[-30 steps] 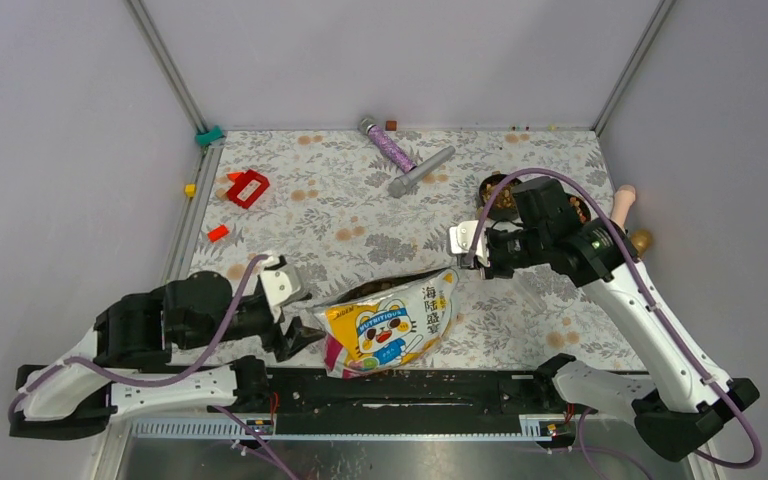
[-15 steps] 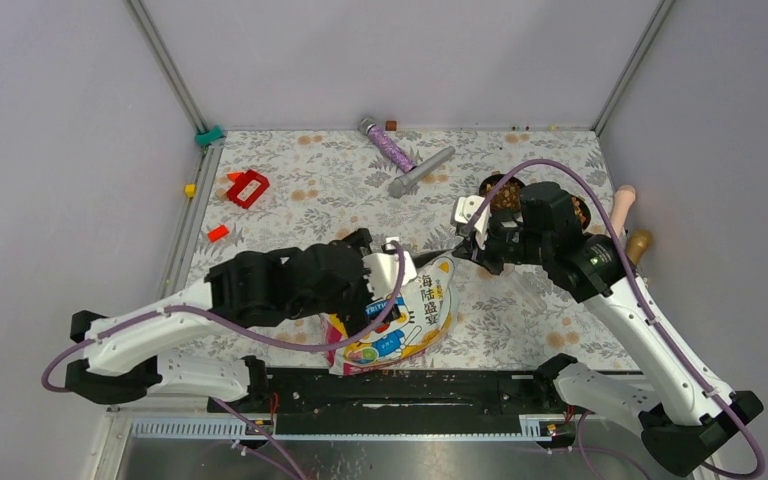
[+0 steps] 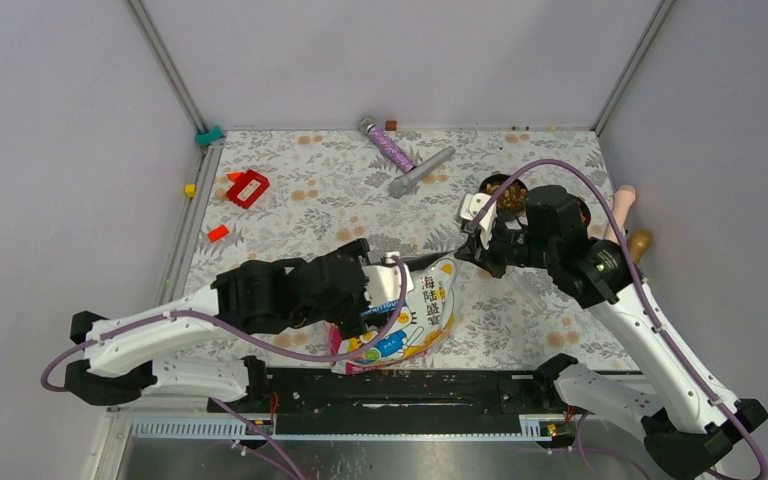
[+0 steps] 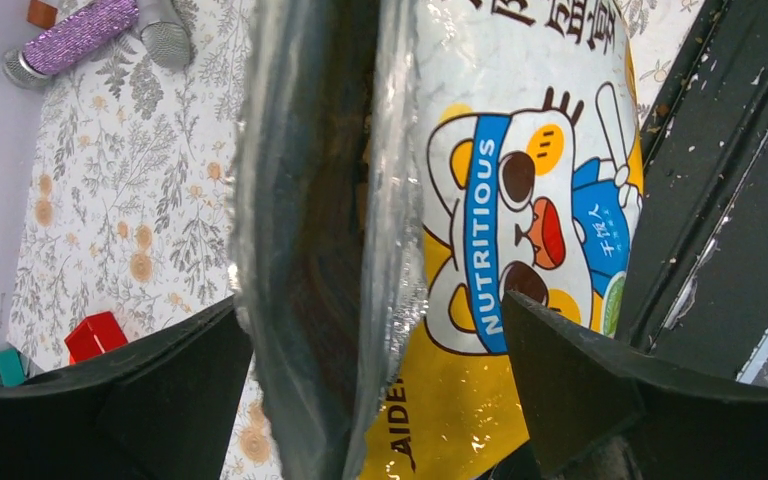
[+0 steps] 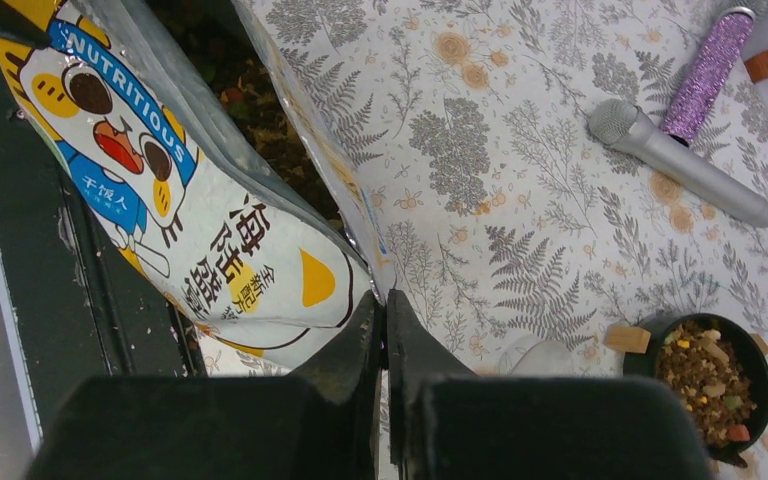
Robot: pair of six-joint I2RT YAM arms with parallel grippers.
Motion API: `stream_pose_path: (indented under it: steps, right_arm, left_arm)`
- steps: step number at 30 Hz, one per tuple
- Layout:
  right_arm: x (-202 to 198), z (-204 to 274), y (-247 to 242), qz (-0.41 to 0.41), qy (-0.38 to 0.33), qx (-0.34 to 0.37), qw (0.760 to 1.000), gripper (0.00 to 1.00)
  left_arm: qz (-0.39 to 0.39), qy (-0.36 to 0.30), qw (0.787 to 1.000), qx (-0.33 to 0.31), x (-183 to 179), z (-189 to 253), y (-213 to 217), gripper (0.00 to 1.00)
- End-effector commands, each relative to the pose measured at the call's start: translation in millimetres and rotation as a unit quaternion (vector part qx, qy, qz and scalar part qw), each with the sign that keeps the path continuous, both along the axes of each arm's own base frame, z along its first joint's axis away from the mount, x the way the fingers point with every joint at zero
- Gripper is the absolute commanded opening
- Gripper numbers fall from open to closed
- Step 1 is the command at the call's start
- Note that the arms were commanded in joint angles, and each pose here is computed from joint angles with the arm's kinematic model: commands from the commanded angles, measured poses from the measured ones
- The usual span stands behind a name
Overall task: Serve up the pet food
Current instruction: Close the pet food bag at the center of the board.
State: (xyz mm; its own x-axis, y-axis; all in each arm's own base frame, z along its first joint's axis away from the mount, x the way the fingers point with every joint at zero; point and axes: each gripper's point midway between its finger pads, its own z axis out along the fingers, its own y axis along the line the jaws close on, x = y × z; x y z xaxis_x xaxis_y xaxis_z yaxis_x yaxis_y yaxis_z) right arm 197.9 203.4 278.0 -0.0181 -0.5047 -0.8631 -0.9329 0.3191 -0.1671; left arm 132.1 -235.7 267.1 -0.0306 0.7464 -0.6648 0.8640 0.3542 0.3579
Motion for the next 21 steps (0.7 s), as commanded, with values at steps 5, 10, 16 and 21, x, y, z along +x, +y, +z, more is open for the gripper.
stream_pose_path:
  steps: [5,10,16,21]
  right_arm:
    - [13.1,107.2,-2.2,-0.038,-0.168,0.12,0.978,0.0]
    - [12.3,105.9,-5.2,-0.04,-0.174,0.114,0.977,0.0]
    - [18.5,75.2,-26.6,-0.04,-0.205,0.009,0.978,0.0]
    - [10.6,7.5,-64.6,0.016,-0.16,-0.192,0.968,0.0]
  left_arm:
    - [-0.017,0.049,0.998,0.045,-15.1,-26.4,-4.1,0.7]
    - [0.003,0.048,0.996,0.079,-13.8,-38.9,-3.1,0.01]
    - [-0.025,0.055,0.998,0.007,-27.7,-4.9,4.1,0.0]
    - [-0.056,0.049,0.995,-0.073,-40.6,22.0,17.4,0.0]
